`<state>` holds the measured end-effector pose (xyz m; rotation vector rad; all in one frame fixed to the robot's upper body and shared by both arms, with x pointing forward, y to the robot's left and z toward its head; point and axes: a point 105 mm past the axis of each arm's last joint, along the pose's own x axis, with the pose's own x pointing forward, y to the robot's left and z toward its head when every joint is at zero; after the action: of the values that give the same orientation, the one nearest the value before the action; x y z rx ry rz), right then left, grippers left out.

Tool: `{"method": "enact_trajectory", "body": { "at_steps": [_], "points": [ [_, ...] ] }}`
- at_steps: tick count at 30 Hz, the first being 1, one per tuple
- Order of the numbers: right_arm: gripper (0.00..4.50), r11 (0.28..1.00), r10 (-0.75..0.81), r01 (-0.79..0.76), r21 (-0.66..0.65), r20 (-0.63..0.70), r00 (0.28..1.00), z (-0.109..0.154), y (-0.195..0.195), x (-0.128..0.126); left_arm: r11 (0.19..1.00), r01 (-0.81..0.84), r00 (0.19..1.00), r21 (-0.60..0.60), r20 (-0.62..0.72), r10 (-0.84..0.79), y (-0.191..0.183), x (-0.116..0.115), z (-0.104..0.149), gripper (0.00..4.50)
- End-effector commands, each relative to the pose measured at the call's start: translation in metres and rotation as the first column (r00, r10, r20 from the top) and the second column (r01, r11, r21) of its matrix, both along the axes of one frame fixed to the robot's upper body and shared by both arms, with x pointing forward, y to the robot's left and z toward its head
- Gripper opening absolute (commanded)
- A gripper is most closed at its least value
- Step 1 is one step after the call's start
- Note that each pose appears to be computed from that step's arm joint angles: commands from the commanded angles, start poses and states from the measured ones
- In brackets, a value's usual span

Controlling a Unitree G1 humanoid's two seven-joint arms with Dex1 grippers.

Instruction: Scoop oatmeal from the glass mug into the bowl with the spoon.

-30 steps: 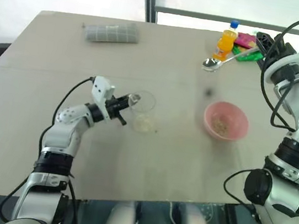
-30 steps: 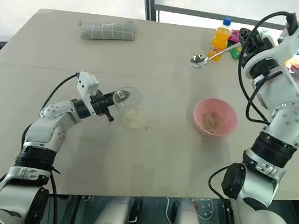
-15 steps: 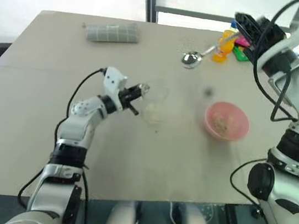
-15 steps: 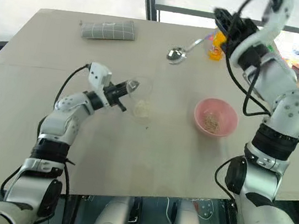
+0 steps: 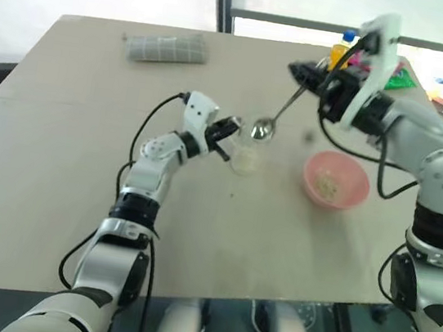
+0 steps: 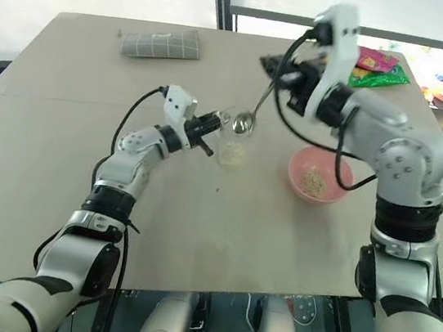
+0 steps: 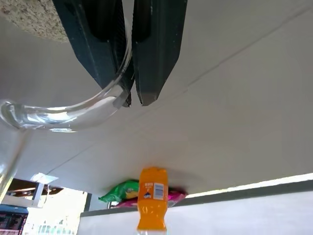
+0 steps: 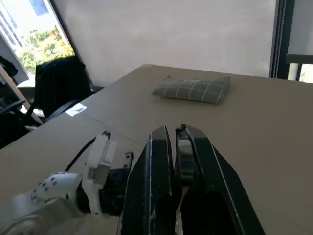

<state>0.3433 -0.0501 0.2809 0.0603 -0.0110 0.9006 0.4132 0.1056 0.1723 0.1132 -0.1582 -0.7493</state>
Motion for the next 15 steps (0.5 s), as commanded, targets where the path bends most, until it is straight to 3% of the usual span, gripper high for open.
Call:
{"method": "enact_trajectory", "body": {
  "at_steps": [1, 6, 13, 15],
  "points": [
    [0.00, 0.990, 0.044, -0.031, -0.140, 0.089, 0.995, -0.014, 0.017, -0.009, 0.999, -0.010, 0.997, -0.032, 0.076, 0.013, 0.000, 0.005, 0.024, 0.03],
    [0.00, 0.975, 0.062, -0.024, -0.219, 0.172, 0.983, -0.025, 0.033, -0.013, 1.000, 0.001, 0.997, -0.024, 0.081, 0.001, -0.007, 0.008, 0.024, 0.03],
    [0.00, 0.979, 0.037, 0.015, -0.201, 0.248, 0.968, -0.007, 0.026, -0.009, 0.999, 0.021, 0.997, -0.028, 0.074, -0.019, -0.013, 0.006, 0.021, 0.03],
    [0.00, 0.974, 0.038, 0.020, -0.227, 0.246, 0.969, -0.013, 0.024, -0.007, 0.999, 0.028, 0.997, -0.031, 0.067, -0.026, -0.015, 0.006, 0.020, 0.03]
  ]
}}
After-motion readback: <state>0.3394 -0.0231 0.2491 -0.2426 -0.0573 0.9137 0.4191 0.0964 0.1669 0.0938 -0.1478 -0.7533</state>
